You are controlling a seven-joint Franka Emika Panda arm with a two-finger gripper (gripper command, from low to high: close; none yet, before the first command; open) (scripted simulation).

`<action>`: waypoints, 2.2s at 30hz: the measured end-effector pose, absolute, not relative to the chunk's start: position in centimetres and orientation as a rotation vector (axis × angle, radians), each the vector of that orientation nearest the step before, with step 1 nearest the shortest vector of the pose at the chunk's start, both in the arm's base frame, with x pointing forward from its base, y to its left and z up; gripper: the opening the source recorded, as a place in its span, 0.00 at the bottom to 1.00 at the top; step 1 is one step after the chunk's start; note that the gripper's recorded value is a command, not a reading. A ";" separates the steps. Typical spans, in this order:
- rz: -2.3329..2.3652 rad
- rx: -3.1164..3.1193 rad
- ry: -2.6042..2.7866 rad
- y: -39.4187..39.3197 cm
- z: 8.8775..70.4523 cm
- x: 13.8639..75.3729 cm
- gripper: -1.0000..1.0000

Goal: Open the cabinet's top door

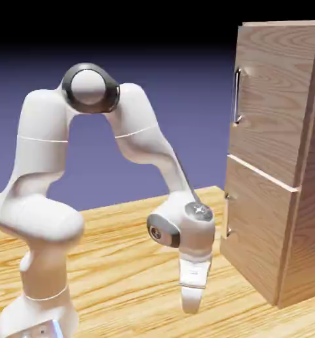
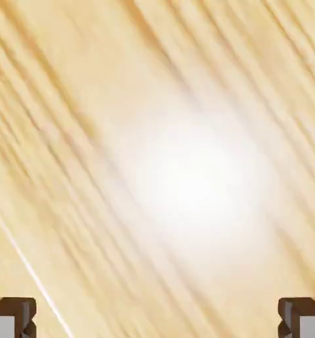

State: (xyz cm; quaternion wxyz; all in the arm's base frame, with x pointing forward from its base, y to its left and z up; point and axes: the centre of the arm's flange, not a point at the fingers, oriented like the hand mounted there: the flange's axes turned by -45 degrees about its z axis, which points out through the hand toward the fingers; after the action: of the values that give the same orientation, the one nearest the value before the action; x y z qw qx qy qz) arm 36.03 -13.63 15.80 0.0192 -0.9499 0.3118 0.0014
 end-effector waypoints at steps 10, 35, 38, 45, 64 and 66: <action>-0.308 -3.024 1.242 -19.4 19.7 36.0 0.50; -2.256 -2.256 0.079 4.6 57.3 41.4 0.50; -2.257 -2.256 0.078 4.5 57.4 44.0 0.50; -2.210 -2.208 -0.027 3.0 57.3 44.3 0.00; -1.922 -1.922 -0.523 -7.0 57.3 35.7 0.00; -1.891 -1.891 -0.566 -8.2 57.3 35.1 0.00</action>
State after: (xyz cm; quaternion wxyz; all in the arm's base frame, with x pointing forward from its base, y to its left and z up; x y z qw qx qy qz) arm 35.13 -8.17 57.31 0.2028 -0.6774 -0.2028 -0.6774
